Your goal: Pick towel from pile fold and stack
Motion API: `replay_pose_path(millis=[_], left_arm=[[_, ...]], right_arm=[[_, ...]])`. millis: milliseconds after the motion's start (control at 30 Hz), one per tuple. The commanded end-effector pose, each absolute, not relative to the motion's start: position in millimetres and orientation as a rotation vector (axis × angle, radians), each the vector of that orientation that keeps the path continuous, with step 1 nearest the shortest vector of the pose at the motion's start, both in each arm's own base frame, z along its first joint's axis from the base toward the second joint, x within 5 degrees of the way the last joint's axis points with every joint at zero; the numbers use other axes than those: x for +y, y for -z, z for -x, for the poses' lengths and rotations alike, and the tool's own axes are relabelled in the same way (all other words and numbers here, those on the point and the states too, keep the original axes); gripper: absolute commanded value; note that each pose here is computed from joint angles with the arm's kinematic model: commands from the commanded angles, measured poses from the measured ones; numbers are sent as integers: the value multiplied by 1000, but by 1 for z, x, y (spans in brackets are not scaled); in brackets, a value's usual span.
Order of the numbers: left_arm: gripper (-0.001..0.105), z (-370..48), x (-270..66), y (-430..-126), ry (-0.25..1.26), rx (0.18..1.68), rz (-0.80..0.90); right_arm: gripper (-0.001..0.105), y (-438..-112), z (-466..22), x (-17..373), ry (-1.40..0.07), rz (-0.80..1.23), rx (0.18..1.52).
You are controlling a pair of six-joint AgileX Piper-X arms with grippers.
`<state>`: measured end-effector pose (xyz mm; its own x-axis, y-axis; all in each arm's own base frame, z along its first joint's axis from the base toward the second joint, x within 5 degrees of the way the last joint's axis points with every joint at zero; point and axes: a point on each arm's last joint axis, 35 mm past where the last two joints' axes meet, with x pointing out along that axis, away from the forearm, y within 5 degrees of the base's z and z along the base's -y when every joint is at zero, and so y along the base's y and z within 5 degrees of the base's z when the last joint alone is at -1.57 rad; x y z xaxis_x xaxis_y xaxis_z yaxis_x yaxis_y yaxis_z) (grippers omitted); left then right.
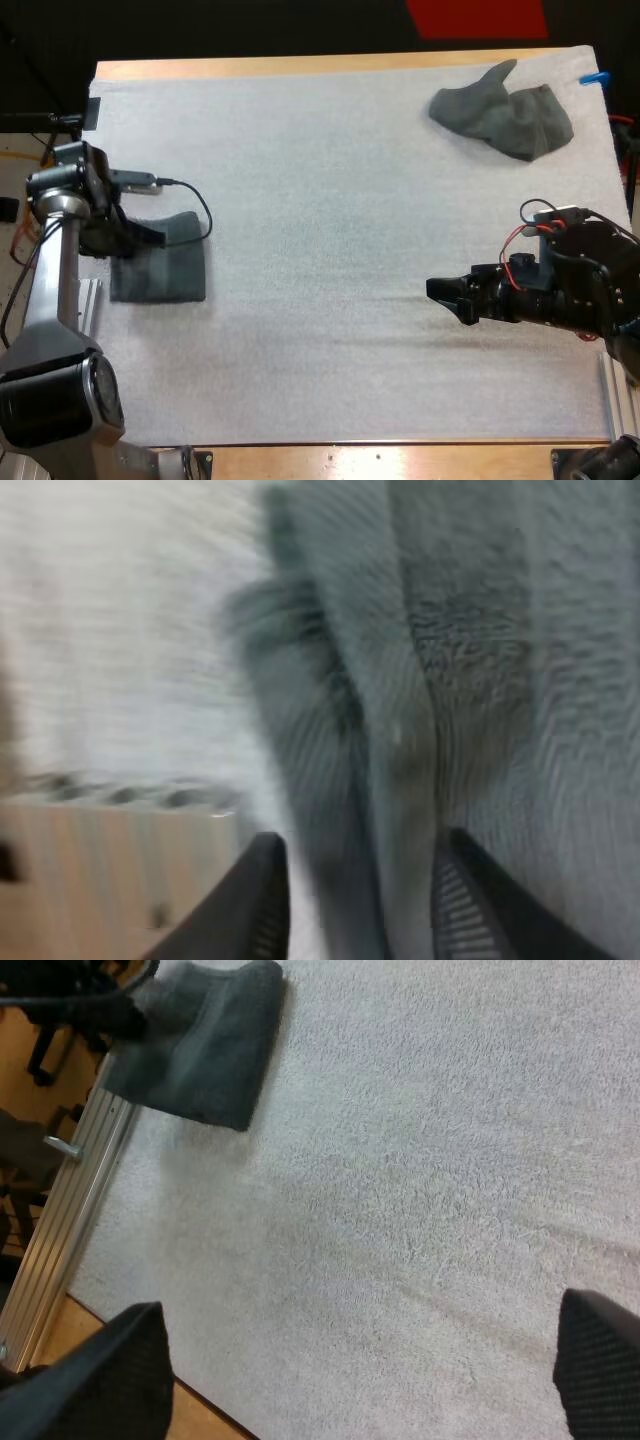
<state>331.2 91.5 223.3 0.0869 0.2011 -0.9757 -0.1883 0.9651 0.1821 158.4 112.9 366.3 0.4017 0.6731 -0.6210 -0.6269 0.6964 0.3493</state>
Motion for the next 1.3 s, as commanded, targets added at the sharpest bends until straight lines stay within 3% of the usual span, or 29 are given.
replay_pose_path(millis=[0,267,467,800,867,1033,1267], left_arm=[[34,-332,92,-236,-315,1445,-43],[34,-328,90,-275,-322,1341,-12],[34,-308,71,-320,-148,1172,141],[34,-261,17,-385,25,968,3],[37,-251,8,-391,50,965,-2],[59,-229,-18,-401,158,979,8],[62,-202,-40,-407,207,1027,40]], right_arm=[[75,-368,-159,113,-834,-66,805],[75,-368,-159,113,-834,-66,804],[75,-372,-161,115,-843,-71,755],[75,-374,-163,116,-847,-69,724],[75,-374,-164,115,-833,-47,708],[75,-374,-167,113,-761,44,664],[75,-369,-177,88,-606,105,684]])
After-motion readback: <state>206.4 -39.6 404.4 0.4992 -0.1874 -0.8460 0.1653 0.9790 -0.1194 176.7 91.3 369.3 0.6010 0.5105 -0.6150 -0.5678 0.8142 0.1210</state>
